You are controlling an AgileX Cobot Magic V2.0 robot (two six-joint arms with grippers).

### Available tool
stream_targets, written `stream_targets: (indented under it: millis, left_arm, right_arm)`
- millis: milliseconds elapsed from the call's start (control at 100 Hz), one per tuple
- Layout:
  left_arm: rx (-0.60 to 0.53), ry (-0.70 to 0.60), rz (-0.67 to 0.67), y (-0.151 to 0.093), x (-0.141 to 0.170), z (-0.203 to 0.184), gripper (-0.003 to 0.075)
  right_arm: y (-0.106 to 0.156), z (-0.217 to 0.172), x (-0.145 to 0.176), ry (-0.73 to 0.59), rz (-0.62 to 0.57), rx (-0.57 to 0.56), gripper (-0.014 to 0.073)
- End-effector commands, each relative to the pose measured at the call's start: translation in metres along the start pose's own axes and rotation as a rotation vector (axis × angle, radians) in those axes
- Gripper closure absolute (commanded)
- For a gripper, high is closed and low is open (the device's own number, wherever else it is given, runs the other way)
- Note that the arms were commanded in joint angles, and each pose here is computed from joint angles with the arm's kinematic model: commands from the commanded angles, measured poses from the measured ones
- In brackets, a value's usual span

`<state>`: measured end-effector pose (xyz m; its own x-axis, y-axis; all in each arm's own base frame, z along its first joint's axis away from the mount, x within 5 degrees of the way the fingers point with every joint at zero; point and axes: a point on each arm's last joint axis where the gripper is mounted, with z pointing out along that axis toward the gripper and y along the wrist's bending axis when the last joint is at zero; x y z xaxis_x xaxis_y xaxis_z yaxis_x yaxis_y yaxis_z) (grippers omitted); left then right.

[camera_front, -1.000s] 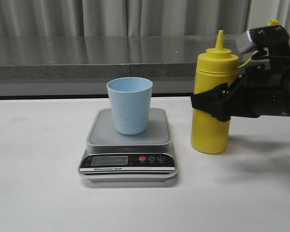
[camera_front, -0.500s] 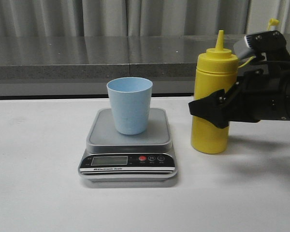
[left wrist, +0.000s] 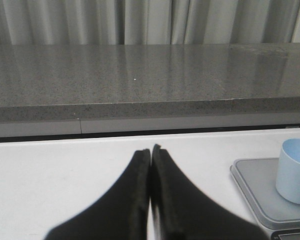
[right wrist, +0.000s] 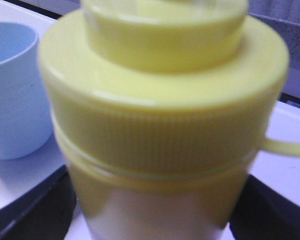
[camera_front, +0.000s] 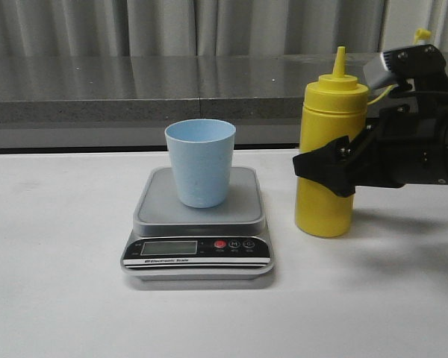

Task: Pour seasoning into cup on scale with both arms
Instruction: 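Open the right gripper and withdraw it from the bottle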

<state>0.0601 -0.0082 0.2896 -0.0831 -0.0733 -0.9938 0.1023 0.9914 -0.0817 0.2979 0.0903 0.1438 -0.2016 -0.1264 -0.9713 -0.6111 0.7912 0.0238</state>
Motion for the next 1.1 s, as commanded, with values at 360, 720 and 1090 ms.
stream_targets:
  millis: [360, 720, 1090]
  left_arm:
    - [-0.005, -0.098, -0.018, 0.0, -0.015, -0.002, 0.0738]
    - [-0.005, -0.098, -0.018, 0.0, -0.015, -0.002, 0.0738]
    - [-0.005, -0.098, -0.018, 0.0, -0.015, -0.002, 0.0738]
  right_arm:
    - [0.006, -0.016, -0.012, -0.112, 0.019, 0.022, -0.0001]
    - [0.009, -0.026, -0.003, -0.114, 0.072, 0.056, -0.0001]
    - [0.016, -0.046, -0.003, -0.112, 0.074, 0.095, -0.0001]
